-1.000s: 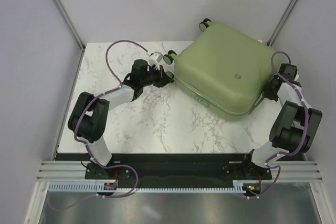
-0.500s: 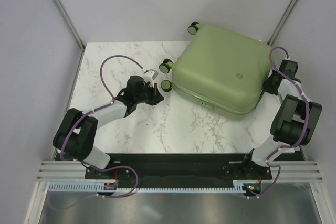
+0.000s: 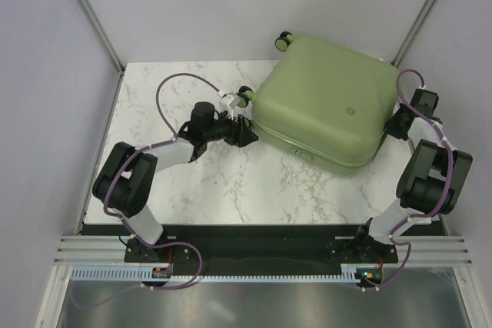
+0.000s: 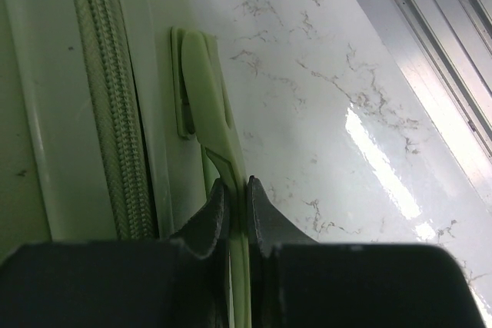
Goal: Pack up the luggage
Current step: Zip the luggage at the center of the board.
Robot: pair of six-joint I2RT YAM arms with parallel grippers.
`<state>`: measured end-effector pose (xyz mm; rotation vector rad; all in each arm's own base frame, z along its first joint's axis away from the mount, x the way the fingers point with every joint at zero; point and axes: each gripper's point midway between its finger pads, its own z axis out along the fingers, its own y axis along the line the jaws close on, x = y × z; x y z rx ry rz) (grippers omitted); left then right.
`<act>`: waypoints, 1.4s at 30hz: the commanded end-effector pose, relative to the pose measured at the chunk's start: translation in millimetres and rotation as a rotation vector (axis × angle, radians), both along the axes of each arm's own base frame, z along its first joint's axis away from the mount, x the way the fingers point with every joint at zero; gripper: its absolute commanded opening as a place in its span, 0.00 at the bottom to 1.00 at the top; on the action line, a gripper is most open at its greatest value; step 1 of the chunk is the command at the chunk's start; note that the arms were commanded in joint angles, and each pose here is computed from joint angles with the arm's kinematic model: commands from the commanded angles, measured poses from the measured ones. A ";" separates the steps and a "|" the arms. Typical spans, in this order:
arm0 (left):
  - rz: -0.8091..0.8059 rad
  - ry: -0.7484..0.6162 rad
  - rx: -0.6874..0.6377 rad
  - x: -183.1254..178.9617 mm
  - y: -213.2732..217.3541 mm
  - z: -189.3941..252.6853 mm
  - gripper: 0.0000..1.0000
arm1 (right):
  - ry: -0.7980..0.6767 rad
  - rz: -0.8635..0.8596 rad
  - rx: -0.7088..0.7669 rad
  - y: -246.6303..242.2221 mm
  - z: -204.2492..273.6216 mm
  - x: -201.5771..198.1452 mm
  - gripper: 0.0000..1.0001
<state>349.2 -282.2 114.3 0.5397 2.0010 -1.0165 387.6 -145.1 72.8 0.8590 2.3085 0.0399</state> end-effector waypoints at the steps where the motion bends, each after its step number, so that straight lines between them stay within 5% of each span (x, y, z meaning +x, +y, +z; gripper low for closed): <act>1: -0.063 -0.122 -0.052 14.8 -14.9 25.0 0.65 | 0.037 -0.042 0.076 9.6 -29.5 -5.4 0.00; 20: 0.007 -0.222 -0.061 58.7 -23.0 10.4 0.68 | 0.005 0.017 0.073 12.2 -7.4 3.4 0.00; 34: 0.042 -0.190 -0.144 62.0 -25.7 29.9 0.04 | 0.030 0.021 0.073 12.9 -14.3 -0.3 0.00; 42: 0.179 -0.146 -0.101 72.7 0.3 21.2 0.02 | 0.047 0.000 0.061 10.9 -17.6 -6.2 0.00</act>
